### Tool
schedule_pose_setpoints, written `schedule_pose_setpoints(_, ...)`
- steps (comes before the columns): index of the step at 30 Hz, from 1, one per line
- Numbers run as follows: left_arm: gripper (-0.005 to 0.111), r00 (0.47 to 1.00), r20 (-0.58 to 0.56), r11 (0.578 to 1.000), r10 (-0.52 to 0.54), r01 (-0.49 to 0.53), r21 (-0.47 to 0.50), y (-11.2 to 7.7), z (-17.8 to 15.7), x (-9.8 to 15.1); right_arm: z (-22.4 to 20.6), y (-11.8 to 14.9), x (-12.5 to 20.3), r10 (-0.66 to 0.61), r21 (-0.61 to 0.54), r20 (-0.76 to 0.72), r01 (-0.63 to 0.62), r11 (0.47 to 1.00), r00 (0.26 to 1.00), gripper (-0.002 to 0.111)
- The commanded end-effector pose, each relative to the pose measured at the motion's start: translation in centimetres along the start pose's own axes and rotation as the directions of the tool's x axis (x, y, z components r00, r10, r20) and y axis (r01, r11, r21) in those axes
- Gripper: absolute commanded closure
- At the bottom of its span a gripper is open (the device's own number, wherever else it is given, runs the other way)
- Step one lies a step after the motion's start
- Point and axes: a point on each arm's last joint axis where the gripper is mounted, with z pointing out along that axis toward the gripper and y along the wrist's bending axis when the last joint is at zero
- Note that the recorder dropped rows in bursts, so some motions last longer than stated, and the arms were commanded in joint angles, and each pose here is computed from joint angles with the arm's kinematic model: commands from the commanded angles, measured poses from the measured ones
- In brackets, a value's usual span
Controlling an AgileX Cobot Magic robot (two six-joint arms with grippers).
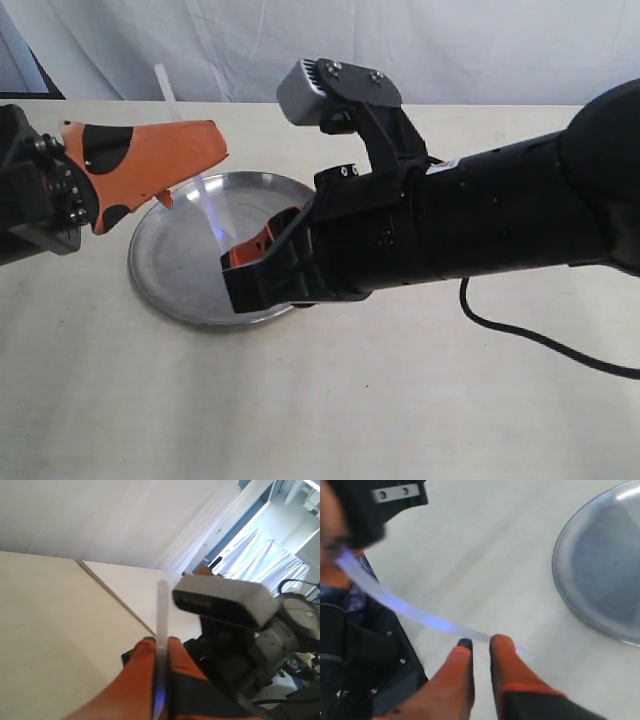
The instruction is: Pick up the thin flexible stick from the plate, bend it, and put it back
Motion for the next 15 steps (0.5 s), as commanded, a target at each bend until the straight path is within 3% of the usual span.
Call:
schedule_pose_setpoints(1,0.107,0.998,-0.052,0.998,0.029,-0.032,-0.058,0.5,0.0,0.5,-2.2,1.2,-0.8,-0.054,-0.022,0.069,0.055,0.998,0.996,0.075)
schedule_pose_setpoints(5,0.107,1.0,-0.02,0.999,0.007,-0.008,-0.032,0.3,0.0,0.2,-4.1,1.9,-1.0,-0.18,0.008,0.097,0.18,0.984,0.979,0.05)
schedule_pose_setpoints(10,0.107,0.999,0.024,0.999,-0.024,0.024,0.027,-0.3,0.0,-0.2,-3.7,1.5,-1.1,-0.164,0.026,0.098,0.162,0.986,0.982,0.054)
schedule_pose_setpoints(15,0.107,0.999,0.028,0.999,-0.027,0.027,0.022,-0.2,0.0,-0.2,-2.5,1.4,-0.6,-0.11,-0.02,0.043,0.111,0.994,0.993,0.054)
